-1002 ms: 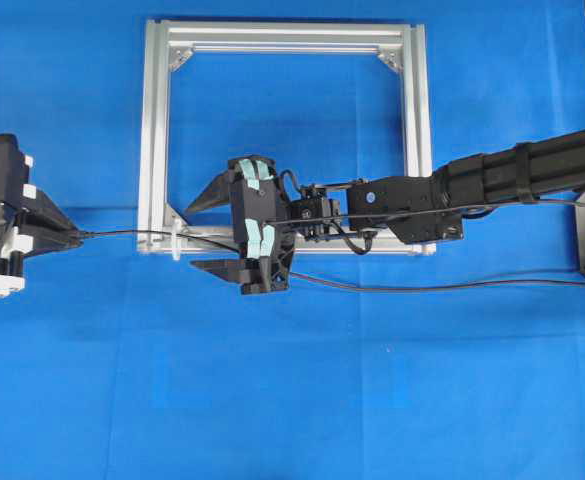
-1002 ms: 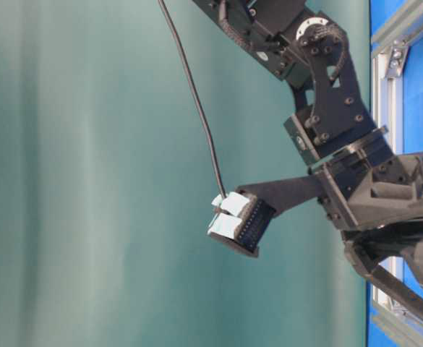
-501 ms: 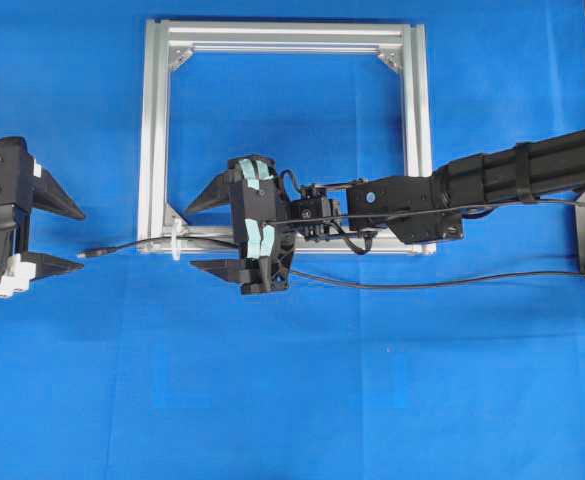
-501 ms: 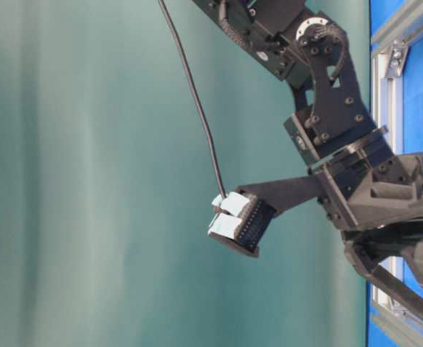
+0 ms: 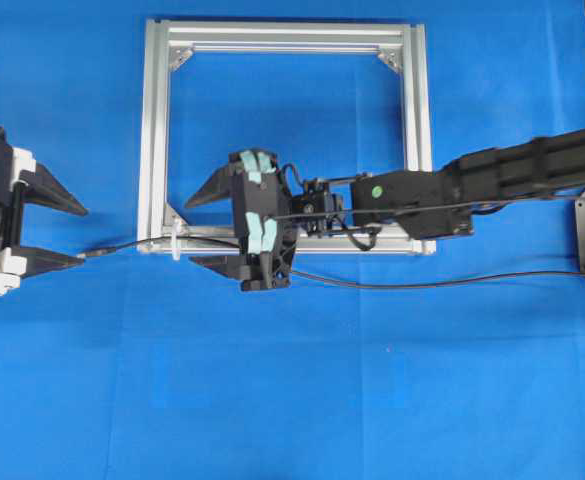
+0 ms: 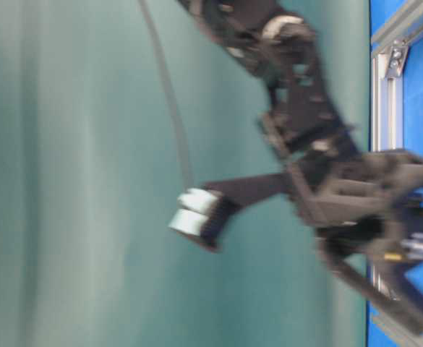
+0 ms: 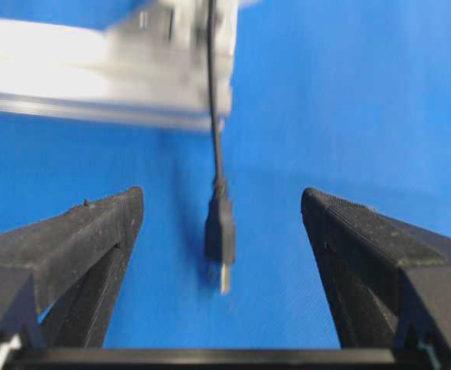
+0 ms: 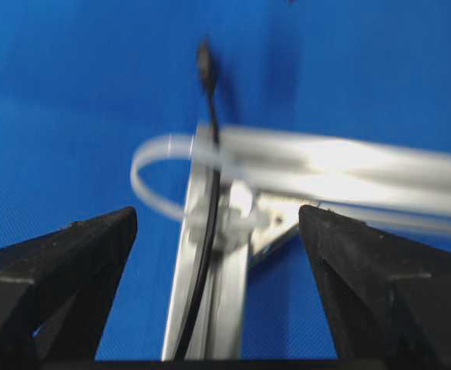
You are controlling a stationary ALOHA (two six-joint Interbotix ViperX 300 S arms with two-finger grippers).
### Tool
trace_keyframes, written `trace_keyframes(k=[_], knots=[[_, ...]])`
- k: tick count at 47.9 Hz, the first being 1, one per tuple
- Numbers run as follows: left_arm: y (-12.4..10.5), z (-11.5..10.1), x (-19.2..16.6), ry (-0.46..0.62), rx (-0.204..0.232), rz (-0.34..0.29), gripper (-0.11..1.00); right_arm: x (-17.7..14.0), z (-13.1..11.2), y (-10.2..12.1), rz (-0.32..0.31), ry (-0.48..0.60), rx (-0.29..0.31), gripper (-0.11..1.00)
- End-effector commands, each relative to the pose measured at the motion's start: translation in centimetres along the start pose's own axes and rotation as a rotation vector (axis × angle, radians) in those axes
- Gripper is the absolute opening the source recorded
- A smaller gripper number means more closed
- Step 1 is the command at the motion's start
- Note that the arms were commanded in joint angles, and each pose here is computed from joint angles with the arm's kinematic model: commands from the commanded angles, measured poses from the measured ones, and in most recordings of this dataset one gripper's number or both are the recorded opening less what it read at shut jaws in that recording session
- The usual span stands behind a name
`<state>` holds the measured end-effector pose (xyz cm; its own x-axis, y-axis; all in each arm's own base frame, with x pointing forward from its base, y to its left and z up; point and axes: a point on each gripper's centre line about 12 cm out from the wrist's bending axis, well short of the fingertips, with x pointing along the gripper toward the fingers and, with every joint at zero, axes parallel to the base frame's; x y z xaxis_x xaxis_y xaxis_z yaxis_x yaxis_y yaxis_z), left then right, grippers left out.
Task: Insert the wire through the string loop located on the left side.
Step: 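Open both grippers, releasing the cable, and back the right gripper away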
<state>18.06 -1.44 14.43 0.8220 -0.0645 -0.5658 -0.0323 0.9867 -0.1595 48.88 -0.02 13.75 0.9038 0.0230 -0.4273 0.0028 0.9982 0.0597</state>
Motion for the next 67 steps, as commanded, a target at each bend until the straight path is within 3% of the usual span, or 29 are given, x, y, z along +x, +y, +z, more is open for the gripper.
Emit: trace_keyframes(k=[1, 11, 22, 53, 67], knots=[[-0.4, 1.6, -0.7, -0.081, 0.011, -0.018, 0.77, -1.7, 3.5, 0.3, 0.002, -0.061, 0.0, 0.9], [-0.8, 3.9, -3.2, -0.241, 0.021, -0.049, 0.77, -3.9, 6.4, 0.4, -0.001, -0.102, -0.002, 0.9], [-0.7, 5.5, -5.1, -0.338, 0.012, -0.047, 0.77, -5.9, 8.9, 0.6, -0.003, -0.137, -0.004, 0.9], [-0.4, 5.3, -5.2, -0.32, 0.005, -0.027, 0.77, -6.4, 9.4, 0.6, -0.003, -0.147, -0.001, 0.9], [-0.4, 5.4, -5.3, -0.327, 0.027, -0.025, 0.77, -6.4, 9.3, 0.6, -0.003, -0.145, -0.001, 0.9]])
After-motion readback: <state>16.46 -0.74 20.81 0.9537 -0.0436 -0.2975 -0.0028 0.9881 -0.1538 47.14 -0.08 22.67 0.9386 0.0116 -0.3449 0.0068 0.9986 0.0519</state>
